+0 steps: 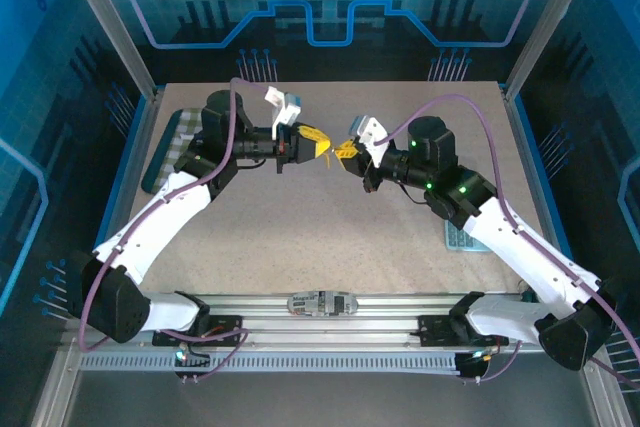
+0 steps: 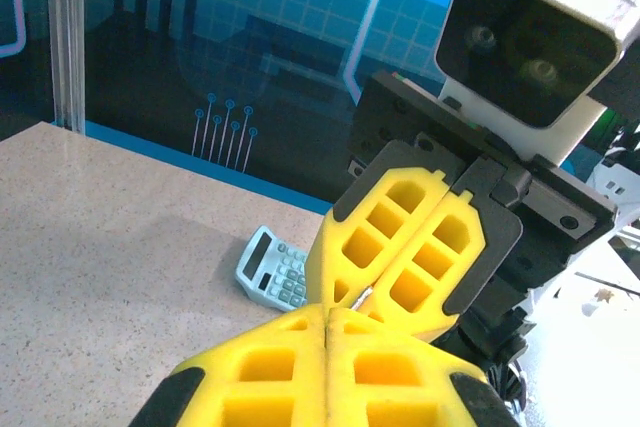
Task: Remove the keys from the keyring
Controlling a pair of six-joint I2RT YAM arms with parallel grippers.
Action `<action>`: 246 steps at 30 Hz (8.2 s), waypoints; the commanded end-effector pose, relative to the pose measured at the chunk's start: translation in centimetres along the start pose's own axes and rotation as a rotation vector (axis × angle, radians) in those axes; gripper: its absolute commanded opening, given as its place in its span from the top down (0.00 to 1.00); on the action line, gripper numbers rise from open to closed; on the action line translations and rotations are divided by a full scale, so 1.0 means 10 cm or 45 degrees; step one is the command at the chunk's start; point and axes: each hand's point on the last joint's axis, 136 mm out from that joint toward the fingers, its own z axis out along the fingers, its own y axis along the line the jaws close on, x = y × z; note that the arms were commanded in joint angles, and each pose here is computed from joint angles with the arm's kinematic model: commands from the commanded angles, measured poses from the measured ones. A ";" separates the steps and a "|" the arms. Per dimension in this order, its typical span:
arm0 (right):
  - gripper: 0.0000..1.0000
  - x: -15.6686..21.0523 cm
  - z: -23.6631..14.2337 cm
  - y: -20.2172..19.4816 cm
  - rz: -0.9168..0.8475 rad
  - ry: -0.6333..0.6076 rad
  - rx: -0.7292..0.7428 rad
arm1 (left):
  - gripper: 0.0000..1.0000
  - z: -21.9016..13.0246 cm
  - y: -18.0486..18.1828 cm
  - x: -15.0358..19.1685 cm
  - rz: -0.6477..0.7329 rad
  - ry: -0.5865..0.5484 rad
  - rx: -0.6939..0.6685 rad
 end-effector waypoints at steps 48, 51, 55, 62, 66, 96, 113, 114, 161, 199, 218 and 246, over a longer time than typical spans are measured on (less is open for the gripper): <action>1.00 -0.13 0.02 0.09 0.003 0.069 -0.080 | 0.62 0.03 -0.15 0.01 0.014 0.096 0.107; 1.00 -0.12 0.02 0.09 0.003 0.074 -0.082 | 0.67 0.03 -0.15 0.00 0.020 0.087 0.100; 1.00 -0.11 0.03 0.09 0.003 0.077 -0.081 | 0.77 0.02 -0.15 -0.03 0.025 0.076 0.093; 1.00 -0.11 0.00 0.09 -0.002 0.070 -0.072 | 1.00 0.00 -0.16 -0.04 0.020 0.064 0.099; 1.00 -0.11 0.00 0.08 -0.006 0.061 -0.064 | 1.00 -0.04 -0.11 -0.10 -0.013 0.013 0.079; 1.00 -0.10 0.06 0.28 -0.201 -0.003 0.005 | 1.00 -0.22 0.02 -0.48 -0.071 -0.233 -0.018; 1.00 -0.16 0.26 0.42 -0.358 -0.006 0.082 | 1.00 -0.16 0.00 -0.41 -0.097 -0.230 -0.010; 1.00 -0.14 0.28 0.43 -0.364 0.002 0.082 | 1.00 -0.17 0.01 -0.40 -0.098 -0.230 -0.017; 1.00 -0.28 -0.09 0.05 -0.388 -0.040 0.183 | 0.63 -0.04 -0.22 0.00 -0.415 0.164 0.248; 1.00 -0.24 0.02 0.32 -0.462 -0.067 0.162 | 1.00 -0.16 0.05 -0.20 -0.302 -0.053 -0.073; 1.00 0.76 -0.13 -0.16 0.128 0.110 0.292 | 1.00 -0.56 1.19 0.84 -0.556 0.053 -0.919; 1.00 3.17 0.36 -1.21 1.125 0.574 0.620 | 0.01 -1.13 1.43 1.88 -0.729 0.069 -1.412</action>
